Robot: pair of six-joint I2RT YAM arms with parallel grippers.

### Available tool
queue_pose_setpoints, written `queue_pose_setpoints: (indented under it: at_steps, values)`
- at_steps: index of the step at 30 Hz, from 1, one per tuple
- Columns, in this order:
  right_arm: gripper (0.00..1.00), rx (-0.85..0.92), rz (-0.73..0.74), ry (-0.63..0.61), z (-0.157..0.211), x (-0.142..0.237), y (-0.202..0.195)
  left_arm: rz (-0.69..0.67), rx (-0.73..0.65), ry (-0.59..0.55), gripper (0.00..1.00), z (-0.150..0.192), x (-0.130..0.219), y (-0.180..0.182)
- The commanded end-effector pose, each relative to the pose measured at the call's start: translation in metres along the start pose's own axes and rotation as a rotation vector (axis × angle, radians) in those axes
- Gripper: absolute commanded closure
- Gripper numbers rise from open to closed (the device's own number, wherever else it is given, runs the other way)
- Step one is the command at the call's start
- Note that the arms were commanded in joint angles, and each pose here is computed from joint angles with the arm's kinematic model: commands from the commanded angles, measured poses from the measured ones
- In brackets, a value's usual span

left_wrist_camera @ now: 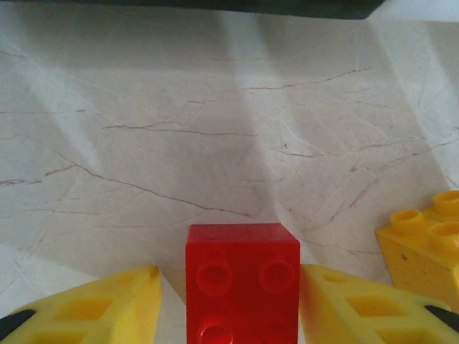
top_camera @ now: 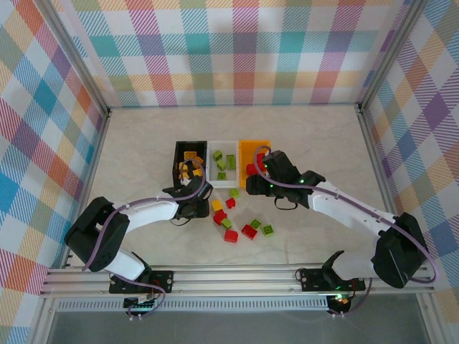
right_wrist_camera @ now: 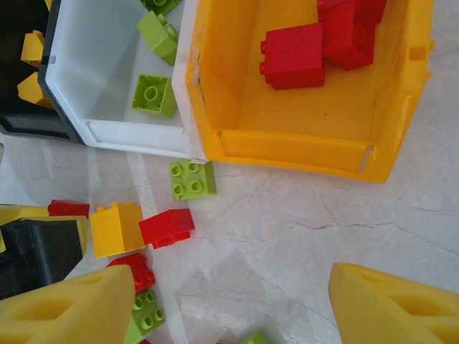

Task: Sort the legos into containers by color

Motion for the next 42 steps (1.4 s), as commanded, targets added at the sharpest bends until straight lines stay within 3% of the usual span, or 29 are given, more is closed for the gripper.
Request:
queue_pose_setpoints:
  at_steps: [1, 9, 15, 19, 25, 33, 36, 42]
  values:
    - [0.28, -0.019, -0.004, -0.03, -0.003, 0.007, -0.002, -0.048, -0.049, -0.038, 0.47, -0.008, -0.001, -0.001]
    - [0.28, -0.028, 0.002, -0.033, 0.0, 0.01, -0.005, -0.054, -0.075, -0.041, 0.65, -0.009, 0.001, -0.001]
    - [0.27, -0.049, 0.056, -0.051, 0.006, 0.015, -0.017, 0.094, -0.052, -0.097, 0.67, -0.023, 0.055, -0.022]
    - [0.27, -0.091, 0.118, -0.053, 0.019, 0.018, -0.033, 0.207, -0.105, -0.133, 0.67, -0.039, 0.085, -0.075]
    - [0.27, -0.127, 0.145, -0.015, 0.041, 0.021, -0.046, 0.354, -0.144, -0.131, 0.68, -0.069, 0.077, -0.167]
    - [0.26, -0.139, 0.127, 0.014, 0.054, 0.019, -0.048, 0.311, -0.214, -0.14, 0.67, -0.099, 0.038, -0.229]
    - [0.25, -0.134, 0.107, 0.03, 0.057, 0.016, -0.046, 0.29, -0.224, -0.139, 0.61, -0.107, 0.028, -0.241]
    - [0.24, -0.107, 0.071, 0.032, 0.06, 0.012, -0.043, 0.344, -0.167, -0.177, 0.24, -0.127, 0.05, -0.248]
Point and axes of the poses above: each hand's point on the last joint's axis, 136 mm out from that joint toward the fingers, its own x axis back along the fingers, its own y axis along the line the jaws close on, z = x × y, the point moved 6 cm from there along x, back along the fingers, and after that the axes turned 12 degrees about x, right-handed, at the moved point
